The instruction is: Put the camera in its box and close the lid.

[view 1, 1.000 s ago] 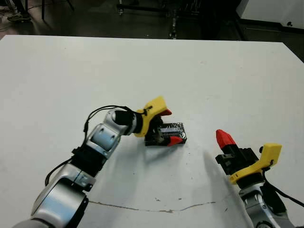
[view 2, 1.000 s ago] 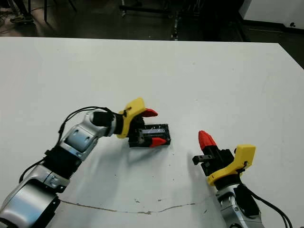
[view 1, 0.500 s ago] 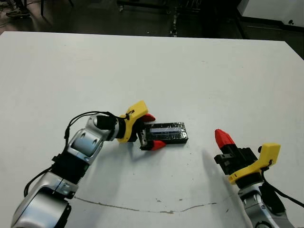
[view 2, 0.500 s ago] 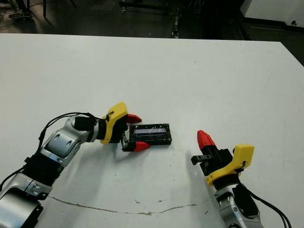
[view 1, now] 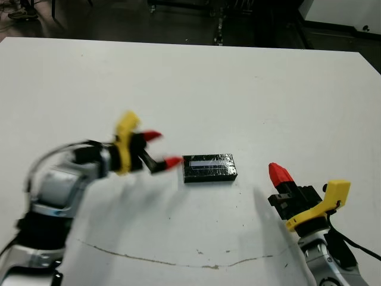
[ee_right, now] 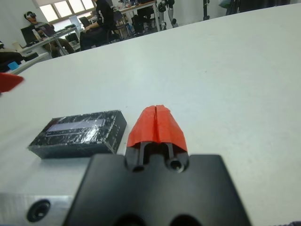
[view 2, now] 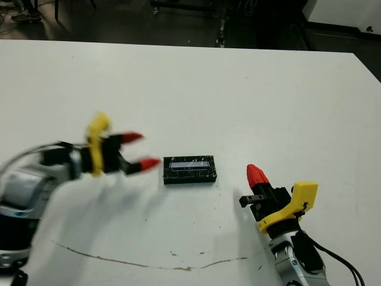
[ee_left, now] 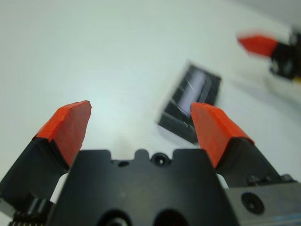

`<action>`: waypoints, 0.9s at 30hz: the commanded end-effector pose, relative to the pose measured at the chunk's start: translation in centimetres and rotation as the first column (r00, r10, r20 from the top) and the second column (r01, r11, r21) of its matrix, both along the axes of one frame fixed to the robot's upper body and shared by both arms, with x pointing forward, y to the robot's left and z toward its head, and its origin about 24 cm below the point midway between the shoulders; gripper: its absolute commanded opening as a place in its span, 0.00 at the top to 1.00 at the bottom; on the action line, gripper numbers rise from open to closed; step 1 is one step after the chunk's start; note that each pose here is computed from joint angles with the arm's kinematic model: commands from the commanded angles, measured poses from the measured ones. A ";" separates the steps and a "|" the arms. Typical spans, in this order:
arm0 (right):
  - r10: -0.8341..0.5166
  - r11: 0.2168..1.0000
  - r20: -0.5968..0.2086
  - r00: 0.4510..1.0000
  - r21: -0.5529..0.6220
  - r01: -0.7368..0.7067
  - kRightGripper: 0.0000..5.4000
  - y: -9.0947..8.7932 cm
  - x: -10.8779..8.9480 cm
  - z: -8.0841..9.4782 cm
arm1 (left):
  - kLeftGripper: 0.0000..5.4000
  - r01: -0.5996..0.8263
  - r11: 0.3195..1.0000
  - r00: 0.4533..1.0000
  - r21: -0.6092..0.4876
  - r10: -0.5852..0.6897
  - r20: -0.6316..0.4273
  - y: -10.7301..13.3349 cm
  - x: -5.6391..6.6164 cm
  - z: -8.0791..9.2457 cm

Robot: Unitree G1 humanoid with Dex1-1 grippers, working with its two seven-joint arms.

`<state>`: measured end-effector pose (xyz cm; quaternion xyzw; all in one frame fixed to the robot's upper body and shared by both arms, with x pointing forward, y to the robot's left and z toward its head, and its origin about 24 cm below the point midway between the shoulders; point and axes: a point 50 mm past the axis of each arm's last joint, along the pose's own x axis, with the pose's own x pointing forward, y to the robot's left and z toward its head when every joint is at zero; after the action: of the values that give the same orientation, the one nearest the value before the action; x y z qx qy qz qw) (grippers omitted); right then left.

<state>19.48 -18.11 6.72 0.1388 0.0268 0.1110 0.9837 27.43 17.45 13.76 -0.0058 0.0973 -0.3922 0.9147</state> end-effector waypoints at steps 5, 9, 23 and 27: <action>-0.023 1.000 0.013 1.000 0.007 0.023 1.00 -0.5 0.2 0.4 | 0.00 -0.132 0.983 0.990 -0.126 0.138 0.033 1.2 -2.5 0.2; -0.021 1.000 0.022 1.000 -0.001 0.021 1.00 -0.5 0.3 0.5 | 0.00 -0.168 0.968 0.984 -0.185 0.176 0.027 1.7 -3.3 0.1; -0.124 0.992 0.135 0.983 0.004 0.124 1.00 -1.2 1.6 2.2 | 0.30 -0.459 0.820 0.804 -0.342 0.547 0.231 1.3 -3.6 -2.7; -0.194 0.980 0.165 0.967 -0.008 0.198 1.00 -1.1 1.7 2.5 | 0.41 -0.503 0.779 0.735 -0.375 0.613 0.289 1.0 -3.7 -4.0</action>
<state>21.17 -19.01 9.02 0.1279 -0.0563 0.0413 0.9893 23.87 18.45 10.65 -0.0841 -0.1513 -0.1165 0.9780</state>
